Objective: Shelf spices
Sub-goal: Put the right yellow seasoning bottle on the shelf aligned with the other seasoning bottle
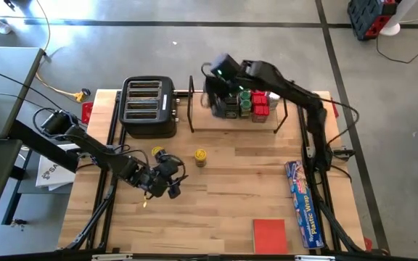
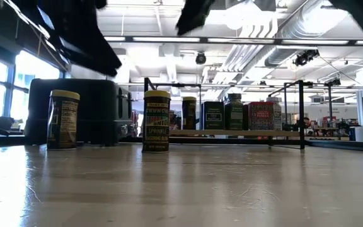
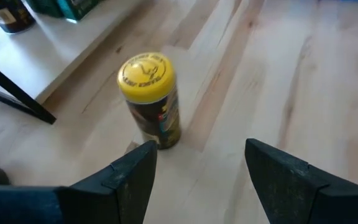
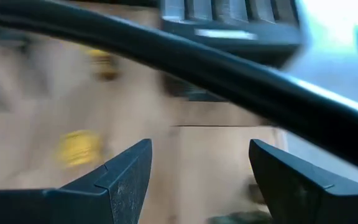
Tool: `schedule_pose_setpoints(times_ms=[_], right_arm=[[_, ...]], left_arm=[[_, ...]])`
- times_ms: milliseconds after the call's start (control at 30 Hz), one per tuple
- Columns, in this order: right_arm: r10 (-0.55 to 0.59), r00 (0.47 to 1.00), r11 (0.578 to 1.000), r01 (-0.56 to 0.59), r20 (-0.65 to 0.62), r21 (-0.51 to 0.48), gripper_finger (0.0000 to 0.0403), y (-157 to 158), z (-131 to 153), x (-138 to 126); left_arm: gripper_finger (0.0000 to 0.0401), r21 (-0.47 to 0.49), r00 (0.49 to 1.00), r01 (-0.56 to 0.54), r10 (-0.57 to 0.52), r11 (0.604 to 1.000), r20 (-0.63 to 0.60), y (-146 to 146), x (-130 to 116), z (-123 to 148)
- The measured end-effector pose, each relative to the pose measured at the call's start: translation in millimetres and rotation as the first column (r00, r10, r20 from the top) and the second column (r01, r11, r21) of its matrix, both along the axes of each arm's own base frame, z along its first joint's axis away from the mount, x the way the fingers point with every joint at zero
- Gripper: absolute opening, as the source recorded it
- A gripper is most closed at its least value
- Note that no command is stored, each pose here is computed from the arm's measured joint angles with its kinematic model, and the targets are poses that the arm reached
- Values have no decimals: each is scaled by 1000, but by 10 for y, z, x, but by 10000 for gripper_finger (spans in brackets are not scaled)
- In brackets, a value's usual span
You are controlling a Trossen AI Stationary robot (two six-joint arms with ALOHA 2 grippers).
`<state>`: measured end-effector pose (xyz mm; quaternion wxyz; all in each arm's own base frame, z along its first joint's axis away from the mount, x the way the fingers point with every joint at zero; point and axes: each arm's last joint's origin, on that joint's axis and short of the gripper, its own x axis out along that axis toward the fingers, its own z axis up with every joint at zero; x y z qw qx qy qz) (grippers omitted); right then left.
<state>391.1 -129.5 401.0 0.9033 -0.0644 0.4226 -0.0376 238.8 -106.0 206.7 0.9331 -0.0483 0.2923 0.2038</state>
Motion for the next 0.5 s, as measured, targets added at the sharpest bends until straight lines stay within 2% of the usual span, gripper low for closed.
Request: schedule_pose_setpoints(times_ms=[133,267,400,500], right_arm=[[102,994,994,-100,-49,37,264,525,200,-195],[112,990,992,-107,-88,62,264,1028,330,-368],[49,989,998,-52,-137,-18,264,1497,416,-575],[-37,990,994,22,-135,-107,264,1812,464,-739]], left_arm=[[251,67,997,10,-5,998,-80,160,140,-122],[277,68,987,35,-24,997,-162,343,288,-271],[308,1,973,73,-71,997,-219,522,423,-425],[321,11,973,78,-74,997,-219,608,509,-510]])
